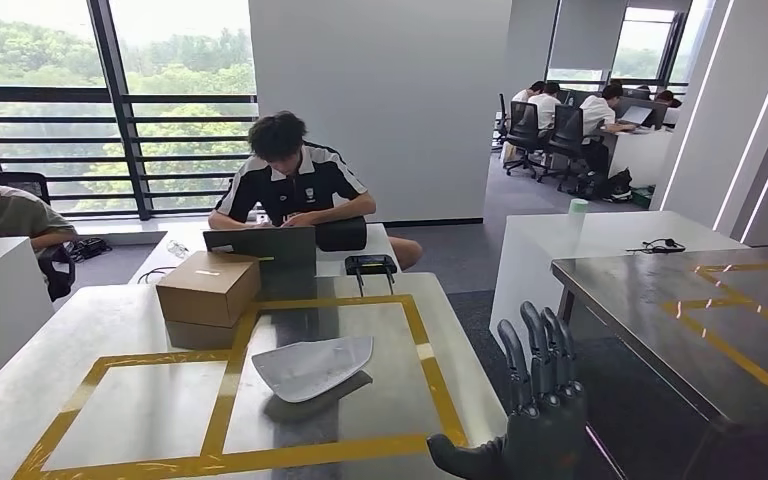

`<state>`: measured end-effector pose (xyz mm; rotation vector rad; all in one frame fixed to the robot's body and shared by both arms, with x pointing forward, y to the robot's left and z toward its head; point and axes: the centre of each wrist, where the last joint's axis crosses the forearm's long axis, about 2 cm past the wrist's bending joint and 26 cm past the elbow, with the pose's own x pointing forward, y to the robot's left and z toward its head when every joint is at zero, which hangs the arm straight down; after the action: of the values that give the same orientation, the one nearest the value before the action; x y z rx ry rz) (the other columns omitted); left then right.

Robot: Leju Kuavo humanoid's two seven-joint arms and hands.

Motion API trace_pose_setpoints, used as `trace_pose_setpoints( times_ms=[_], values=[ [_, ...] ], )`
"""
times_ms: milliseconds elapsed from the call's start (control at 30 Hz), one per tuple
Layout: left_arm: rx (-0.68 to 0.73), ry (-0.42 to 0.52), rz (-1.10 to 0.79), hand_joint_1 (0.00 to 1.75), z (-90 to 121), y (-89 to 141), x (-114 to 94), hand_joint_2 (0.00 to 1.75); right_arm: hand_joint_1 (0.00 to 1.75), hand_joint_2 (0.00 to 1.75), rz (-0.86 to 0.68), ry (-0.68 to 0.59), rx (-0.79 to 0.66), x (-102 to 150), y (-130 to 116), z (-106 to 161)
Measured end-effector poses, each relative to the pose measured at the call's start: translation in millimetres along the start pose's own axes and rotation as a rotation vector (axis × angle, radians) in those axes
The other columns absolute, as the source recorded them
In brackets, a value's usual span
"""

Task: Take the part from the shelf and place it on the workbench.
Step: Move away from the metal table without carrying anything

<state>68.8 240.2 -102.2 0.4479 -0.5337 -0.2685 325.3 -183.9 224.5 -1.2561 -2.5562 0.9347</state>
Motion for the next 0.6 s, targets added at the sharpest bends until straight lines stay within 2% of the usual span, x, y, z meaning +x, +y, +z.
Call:
trace_pose_setpoints(
  times_ms=[600],
  values=[
    [0.005,-0.003,-0.003,0.00,-1.5,2.4,-0.1,0.00,0.00,0.00,-0.026,0.002,-0.019,2.0,-3.6,0.8]
  ],
)
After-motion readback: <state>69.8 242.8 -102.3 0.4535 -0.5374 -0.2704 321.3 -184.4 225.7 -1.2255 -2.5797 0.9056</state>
